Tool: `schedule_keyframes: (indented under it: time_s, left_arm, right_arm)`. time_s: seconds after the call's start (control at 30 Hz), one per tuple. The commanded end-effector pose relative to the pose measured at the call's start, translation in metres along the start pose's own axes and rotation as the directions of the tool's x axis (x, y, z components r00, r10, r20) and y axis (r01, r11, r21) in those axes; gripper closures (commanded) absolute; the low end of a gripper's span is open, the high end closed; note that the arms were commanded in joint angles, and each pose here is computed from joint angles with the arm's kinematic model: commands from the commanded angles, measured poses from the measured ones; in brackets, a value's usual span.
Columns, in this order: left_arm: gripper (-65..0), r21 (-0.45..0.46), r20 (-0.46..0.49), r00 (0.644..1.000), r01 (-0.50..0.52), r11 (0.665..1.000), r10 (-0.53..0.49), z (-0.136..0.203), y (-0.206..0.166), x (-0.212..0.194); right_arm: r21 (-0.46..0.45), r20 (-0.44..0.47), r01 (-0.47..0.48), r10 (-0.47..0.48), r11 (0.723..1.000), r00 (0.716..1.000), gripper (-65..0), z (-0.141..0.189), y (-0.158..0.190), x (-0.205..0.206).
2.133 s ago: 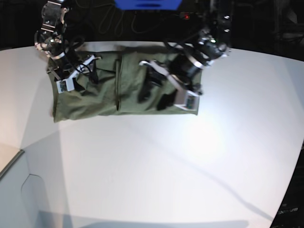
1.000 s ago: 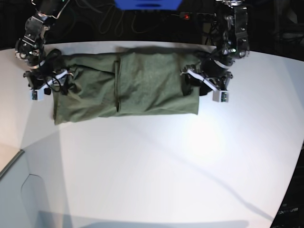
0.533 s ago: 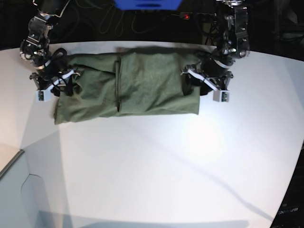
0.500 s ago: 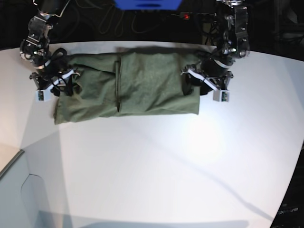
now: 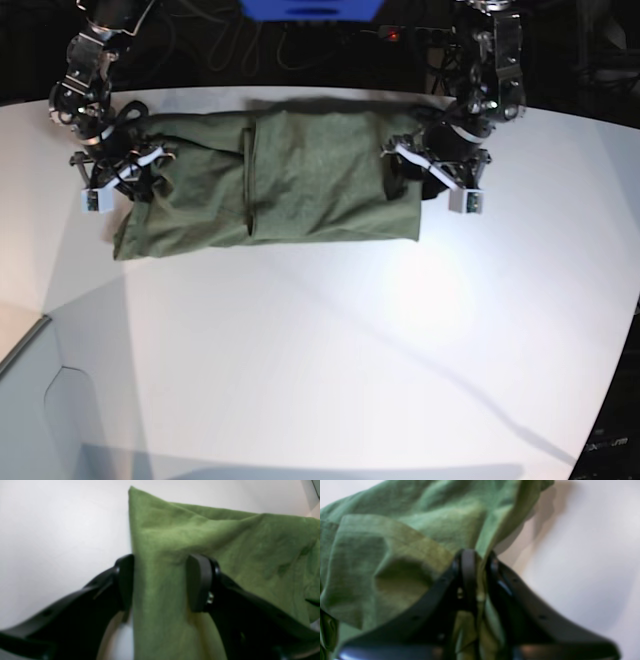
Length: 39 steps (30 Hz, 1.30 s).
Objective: Layout the t-shirt on the table in an organized manner, then fold the t-shirt properly
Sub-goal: 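Lift the strip end with the right gripper and fold it toward the left gripper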
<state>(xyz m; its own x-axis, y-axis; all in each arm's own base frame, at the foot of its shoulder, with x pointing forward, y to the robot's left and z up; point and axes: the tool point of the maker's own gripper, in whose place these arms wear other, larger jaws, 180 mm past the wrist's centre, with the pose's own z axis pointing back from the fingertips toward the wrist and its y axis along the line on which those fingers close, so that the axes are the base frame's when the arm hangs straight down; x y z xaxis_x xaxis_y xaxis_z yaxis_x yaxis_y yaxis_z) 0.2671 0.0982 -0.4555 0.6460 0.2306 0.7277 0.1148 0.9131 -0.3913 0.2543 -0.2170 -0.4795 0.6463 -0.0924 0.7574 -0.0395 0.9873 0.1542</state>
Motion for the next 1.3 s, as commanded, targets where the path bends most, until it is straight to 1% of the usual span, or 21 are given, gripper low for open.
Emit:
schedule_keyframes:
  time_s: [0.0, 0.07, 0.2, 0.37, 0.47, 0.6, 0.67, 0.77, 0.87, 0.97, 1.07, 1.13, 1.2, 1.27]
  left_arm:
    - [-32.5, -0.014, 0.038, 0.999, 0.003, 1.0, -0.003, 0.0, -0.002, 0.011]
    - [-32.5, -0.013, 0.04, 0.999, 0.003, 1.0, -0.003, 0.0, -0.002, 0.012]
    - [-32.5, -0.013, 0.038, 0.999, 0.002, 1.0, -0.001, 0.0, -0.003, 0.012]
    - [-32.5, -0.014, 0.037, 0.999, -0.001, 1.0, 0.001, -0.001, -0.004, 0.012]
    - [-32.5, -0.014, 0.036, 0.999, -0.001, 1.0, 0.001, -0.001, -0.004, 0.011]
    - [-32.5, -0.015, 0.036, 0.999, -0.002, 1.0, 0.003, -0.001, -0.004, 0.011]
    - [-32.5, -0.015, 0.036, 0.999, -0.002, 1.0, 0.003, -0.001, -0.004, 0.011]
    - [-32.5, -0.014, 0.036, 0.999, -0.003, 1.0, 0.003, -0.001, -0.004, 0.011]
    - [-32.5, -0.014, 0.035, 0.999, -0.004, 1.0, 0.004, -0.001, -0.004, 0.011]
    - [-32.5, -0.012, 0.035, 0.999, -0.004, 1.0, 0.005, -0.001, -0.004, 0.011]
    - [-32.5, -0.009, 0.033, 0.999, -0.005, 1.0, 0.006, -0.001, -0.003, 0.01]
    - [-32.5, -0.009, 0.033, 0.999, -0.005, 1.0, 0.006, -0.001, -0.003, 0.01]
    - [-32.5, -0.008, 0.033, 0.999, -0.006, 1.0, 0.006, -0.001, -0.003, 0.01]
    - [-32.5, -0.006, 0.029, 1.0, -0.006, 1.0, 0.006, 0.0, -0.002, 0.008]
  right_arm:
    - [0.003, -0.074, -0.022, 0.023, 1.0, 0.997, 0.0, 0.002, 0.001, -0.015]
    - [-0.003, -0.065, -0.025, 0.025, 1.0, 0.998, 0.0, 0.003, -0.001, -0.012]
    - [-0.035, 0.013, -0.09, 0.091, 0.995, 0.996, 0.0, 0.019, -0.001, 0.018]
    - [-0.077, 0.142, -0.161, 0.17, 0.984, 0.975, 0.0, 0.045, 0.017, 0.066]
    - [-0.08, 0.198, -0.19, 0.202, 0.979, 0.959, 0.0, 0.057, 0.035, 0.086]
    - [-0.041, 0.242, -0.264, 0.266, 0.964, 0.933, 0.0, 0.072, 0.067, 0.1]
    - [0.001, 0.261, -0.304, 0.294, 0.953, 0.92, 0.0, 0.078, 0.09, 0.103]
    - [0.069, 0.282, -0.345, 0.313, 0.936, 0.907, 0.0, 0.084, 0.122, 0.101]
    - [0.17, 0.303, -0.374, 0.313, 0.912, 0.9, 0.0, 0.086, 0.163, 0.096]
    - [0.273, 0.331, -0.403, 0.308, 0.873, 0.892, 0.0, 0.086, 0.204, 0.094]
    - [0.385, 0.36, -0.429, 0.295, 0.817, 0.885, 0.0, 0.088, 0.251, 0.089]
    - [0.445, 0.36, -0.436, 0.29, 0.782, 0.887, 0.0, 0.088, 0.273, 0.081]
    - [0.502, 0.36, -0.447, 0.291, 0.74, 0.886, 0.0, 0.083, 0.296, 0.074]
    - [0.517, 0.333, -0.427, 0.284, 0.742, 0.899, 0.0, 0.073, 0.306, 0.065]
